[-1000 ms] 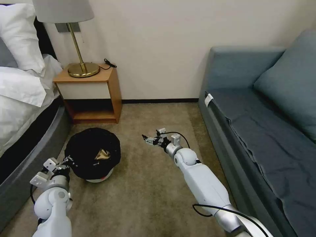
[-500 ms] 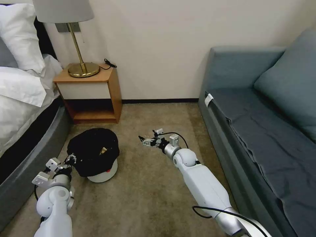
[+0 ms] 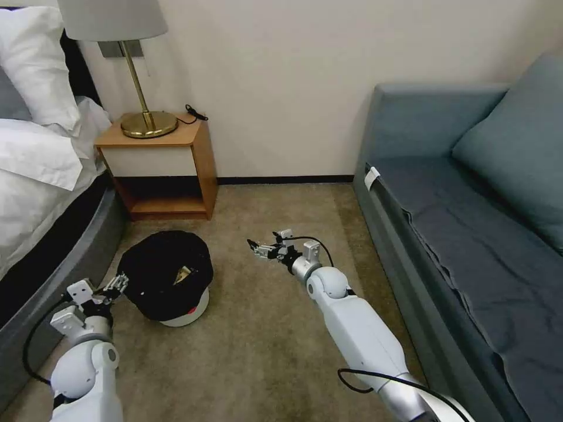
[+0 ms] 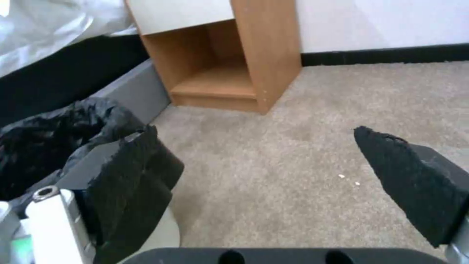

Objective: Pick up the trash bin, then pick up the garbage on the floor and place it into the trash bin.

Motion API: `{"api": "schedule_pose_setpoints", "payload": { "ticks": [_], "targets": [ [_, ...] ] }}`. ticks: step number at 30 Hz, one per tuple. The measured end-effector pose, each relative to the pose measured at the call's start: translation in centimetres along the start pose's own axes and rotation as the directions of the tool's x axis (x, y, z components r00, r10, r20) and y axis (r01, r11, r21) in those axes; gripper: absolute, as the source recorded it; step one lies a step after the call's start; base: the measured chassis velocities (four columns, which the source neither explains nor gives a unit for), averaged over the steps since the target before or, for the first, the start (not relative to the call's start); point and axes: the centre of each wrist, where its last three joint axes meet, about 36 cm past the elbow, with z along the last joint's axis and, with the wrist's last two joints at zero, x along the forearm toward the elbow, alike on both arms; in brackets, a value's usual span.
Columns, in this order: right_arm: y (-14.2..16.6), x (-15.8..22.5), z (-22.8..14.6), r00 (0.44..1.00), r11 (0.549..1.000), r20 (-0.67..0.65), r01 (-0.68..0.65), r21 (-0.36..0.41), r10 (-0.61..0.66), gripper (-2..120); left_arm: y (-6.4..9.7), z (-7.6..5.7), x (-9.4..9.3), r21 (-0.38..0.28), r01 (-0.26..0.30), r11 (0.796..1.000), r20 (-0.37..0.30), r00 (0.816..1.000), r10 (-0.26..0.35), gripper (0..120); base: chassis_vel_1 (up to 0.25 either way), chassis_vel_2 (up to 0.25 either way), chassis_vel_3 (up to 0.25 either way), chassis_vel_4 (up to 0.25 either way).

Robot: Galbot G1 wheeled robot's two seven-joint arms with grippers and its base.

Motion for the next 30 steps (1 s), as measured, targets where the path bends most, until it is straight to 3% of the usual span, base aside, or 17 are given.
{"api": "schedule_pose_setpoints", "payload": {
  "ticks": [3, 5, 7, 9, 15, 26, 30],
  "targets": [
    [0.0, -0.1, 0.1, 1.0, 1.0, 0.005, -0.019, -0.018, 0.019, 100, -0.7, -0.3, -0.4, -0.042, -0.035, 0.998, 0.016, 0.999, 0.036, 100, 0.0, 0.0, 0.0, 0.0],
    [-0.4, 0.0, 0.2, 0.998, 0.997, 0.015, -0.056, -0.05, 0.057, 100, -1.8, -1.0, -1.0, -0.105, -0.085, 0.991, 0.029, 0.996, 0.088, 100, 0.0, 0.0, 0.0, 0.0],
    [-0.5, 0.0, 0.2, 0.998, 0.996, 0.016, -0.063, -0.056, 0.064, 100, -2.1, -1.1, -1.2, -0.118, -0.095, 0.989, 0.033, 0.995, 0.099, 100, 0.0, 0.0, 0.0, 0.0],
    [-1.2, 0.3, 0.3, 0.994, 0.99, 0.028, -0.099, -0.097, 0.102, 100, -3.4, -1.5, -2.3, -0.154, -0.126, 0.98, 0.041, 0.99, 0.134, 100, 0.0, 0.0, 0.0, 0.0],
    [-2.6, 0.7, 0.4, 0.987, 0.977, 0.046, -0.146, -0.156, 0.155, 100, -5.7, -1.6, -3.6, -0.152, -0.165, 0.975, 0.047, 0.984, 0.173, 100, 0.0, 0.0, 0.0, 0.0],
    [-6.3, 2.2, 2.3, 0.962, 0.934, 0.05, -0.247, -0.26, 0.268, 100, -12.7, 0.3, -4.5, -0.162, -0.279, 0.947, 0.008, 0.959, 0.284, 100, 0.0, 0.0, 0.0, 0.0],
    [-6.6, 2.5, 2.7, 0.957, 0.924, 0.054, -0.258, -0.283, 0.284, 100, -14.1, 0.3, -4.7, -0.169, -0.297, 0.94, 0.009, 0.953, 0.302, 100, 0.0, 0.0, 0.0, 0.0]
  ]
}}
